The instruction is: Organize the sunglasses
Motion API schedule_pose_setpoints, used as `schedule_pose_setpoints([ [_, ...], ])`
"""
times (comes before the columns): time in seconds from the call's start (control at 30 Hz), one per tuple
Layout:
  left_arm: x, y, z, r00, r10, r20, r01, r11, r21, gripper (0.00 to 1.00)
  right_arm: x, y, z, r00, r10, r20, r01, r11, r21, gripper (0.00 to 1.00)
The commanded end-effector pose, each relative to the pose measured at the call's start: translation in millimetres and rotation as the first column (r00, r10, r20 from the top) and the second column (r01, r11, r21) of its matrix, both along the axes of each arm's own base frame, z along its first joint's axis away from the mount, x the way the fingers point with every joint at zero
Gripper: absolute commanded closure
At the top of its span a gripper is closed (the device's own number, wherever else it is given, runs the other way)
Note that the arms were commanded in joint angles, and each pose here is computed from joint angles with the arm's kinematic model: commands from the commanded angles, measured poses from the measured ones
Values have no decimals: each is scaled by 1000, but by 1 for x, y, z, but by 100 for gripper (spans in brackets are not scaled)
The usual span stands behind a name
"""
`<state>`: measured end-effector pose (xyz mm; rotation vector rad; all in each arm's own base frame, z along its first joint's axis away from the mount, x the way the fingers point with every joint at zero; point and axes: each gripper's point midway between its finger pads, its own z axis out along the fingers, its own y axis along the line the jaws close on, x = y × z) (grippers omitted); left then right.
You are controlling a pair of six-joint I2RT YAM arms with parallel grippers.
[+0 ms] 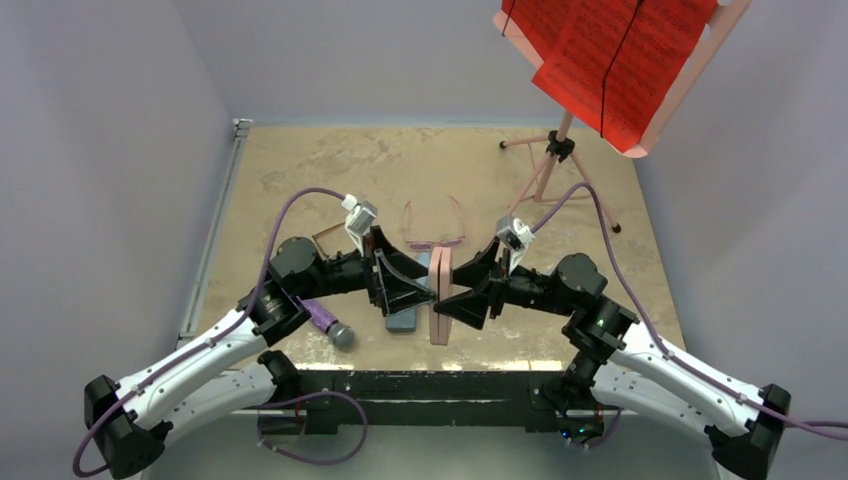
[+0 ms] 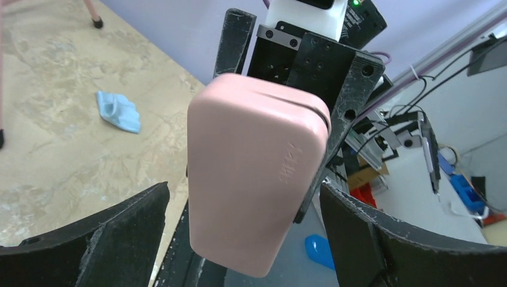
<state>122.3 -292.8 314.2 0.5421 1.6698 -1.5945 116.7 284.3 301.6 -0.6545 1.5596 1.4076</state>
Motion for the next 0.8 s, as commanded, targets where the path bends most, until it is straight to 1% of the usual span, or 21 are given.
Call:
schedule_pose_setpoints([
  [0.0,-22,-3,42,987,-134,87,143,984,-103,0,-25,3,42,972,144,187,-159,985,66,92],
  [0.13,-29,-2,48,975,-169,145,188,973,-136,0,-33,7,43,955,215,205,-229,972,47,91],
  [0.27,-36,-2,49,961,-209,183,235,963,-134,1,-32,8,50,955,208,211,-225,973,60,90],
  [0.4,-36,-2,47,955,-218,203,246,961,-125,10,-30,7,62,956,188,227,-209,975,74,90],
  [0.7,-30,-10,45,957,-242,158,260,960,-105,9,-21,15,64,963,191,190,-200,979,31,91],
  [0.73,-30,-10,45,958,-240,158,258,960,-106,12,-20,16,63,964,185,190,-193,981,28,91],
  [0.77,-29,-10,45,959,-234,158,252,962,-106,18,-19,16,63,965,180,190,-188,982,27,91],
])
